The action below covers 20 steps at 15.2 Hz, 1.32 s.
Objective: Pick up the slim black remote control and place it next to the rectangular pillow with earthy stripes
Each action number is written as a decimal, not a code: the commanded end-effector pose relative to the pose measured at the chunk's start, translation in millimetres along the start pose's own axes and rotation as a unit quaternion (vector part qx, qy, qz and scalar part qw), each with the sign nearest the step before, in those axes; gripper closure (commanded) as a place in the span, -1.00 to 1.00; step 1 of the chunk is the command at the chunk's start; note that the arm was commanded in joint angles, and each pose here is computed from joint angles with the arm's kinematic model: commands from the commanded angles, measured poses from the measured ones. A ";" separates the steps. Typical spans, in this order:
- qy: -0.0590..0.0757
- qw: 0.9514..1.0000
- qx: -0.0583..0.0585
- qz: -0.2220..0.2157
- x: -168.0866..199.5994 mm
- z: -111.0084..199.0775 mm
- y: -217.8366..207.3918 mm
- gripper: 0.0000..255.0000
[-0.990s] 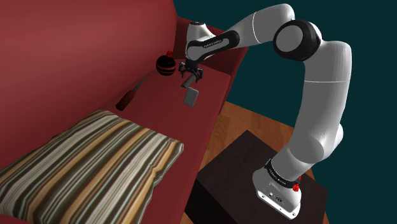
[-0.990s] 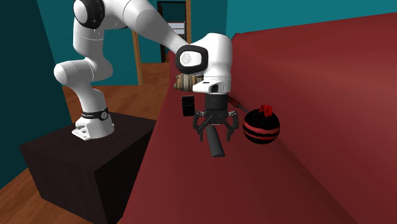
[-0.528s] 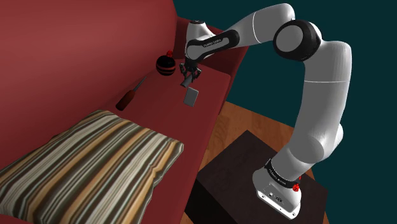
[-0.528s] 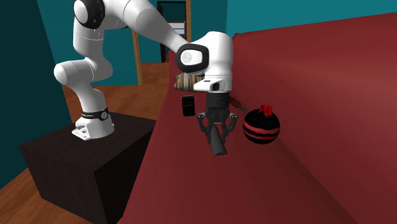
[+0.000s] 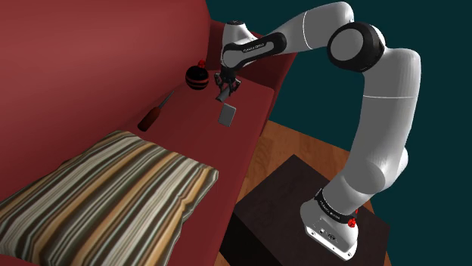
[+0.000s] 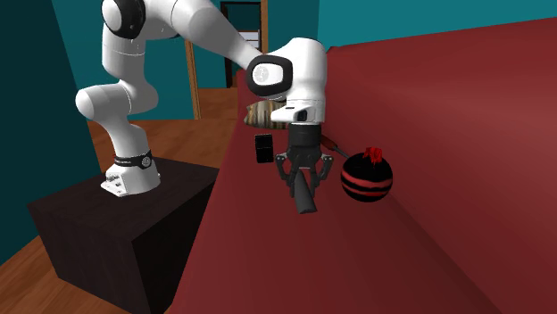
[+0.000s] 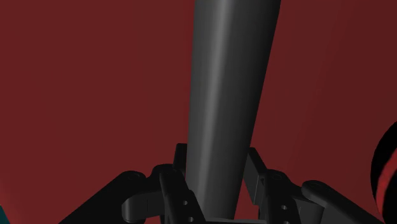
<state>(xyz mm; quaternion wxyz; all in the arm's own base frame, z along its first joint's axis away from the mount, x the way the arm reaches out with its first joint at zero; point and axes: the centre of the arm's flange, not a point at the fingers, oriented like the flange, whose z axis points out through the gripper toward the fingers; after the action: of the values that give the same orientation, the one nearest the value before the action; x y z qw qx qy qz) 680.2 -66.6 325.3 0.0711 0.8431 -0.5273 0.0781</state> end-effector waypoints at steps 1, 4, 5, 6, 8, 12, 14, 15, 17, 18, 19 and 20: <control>0.000 1.000 0.000 0.000 2.4 -9.2 1.8 1.00; 0.000 1.000 0.000 0.000 5.6 -24.7 2.4 1.00; 0.000 1.000 0.000 0.000 6.7 -29.9 2.6 1.00; 0.000 1.000 0.000 0.000 7.8 -35.1 2.8 1.00; 0.000 1.000 0.000 0.000 10.0 -45.4 3.2 1.00; 0.000 1.000 0.000 0.000 14.4 -66.0 3.9 1.00; 0.000 1.000 0.000 0.000 16.5 -76.4 4.3 1.00; 0.000 1.000 0.000 0.000 17.6 -81.5 4.5 1.00; 0.000 1.000 0.000 0.000 19.8 -91.8 4.9 1.00; 0.000 1.000 0.000 0.000 20.9 -97.0 5.1 1.00; 0.000 1.000 0.000 0.000 22.0 -102.2 5.3 1.00; 0.000 1.000 0.000 0.000 23.1 -107.3 5.5 1.00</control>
<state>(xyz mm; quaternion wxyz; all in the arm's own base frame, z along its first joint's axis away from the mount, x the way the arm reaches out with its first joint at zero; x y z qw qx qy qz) 678.8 -67.3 429.3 0.0711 0.8431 -0.5273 0.0780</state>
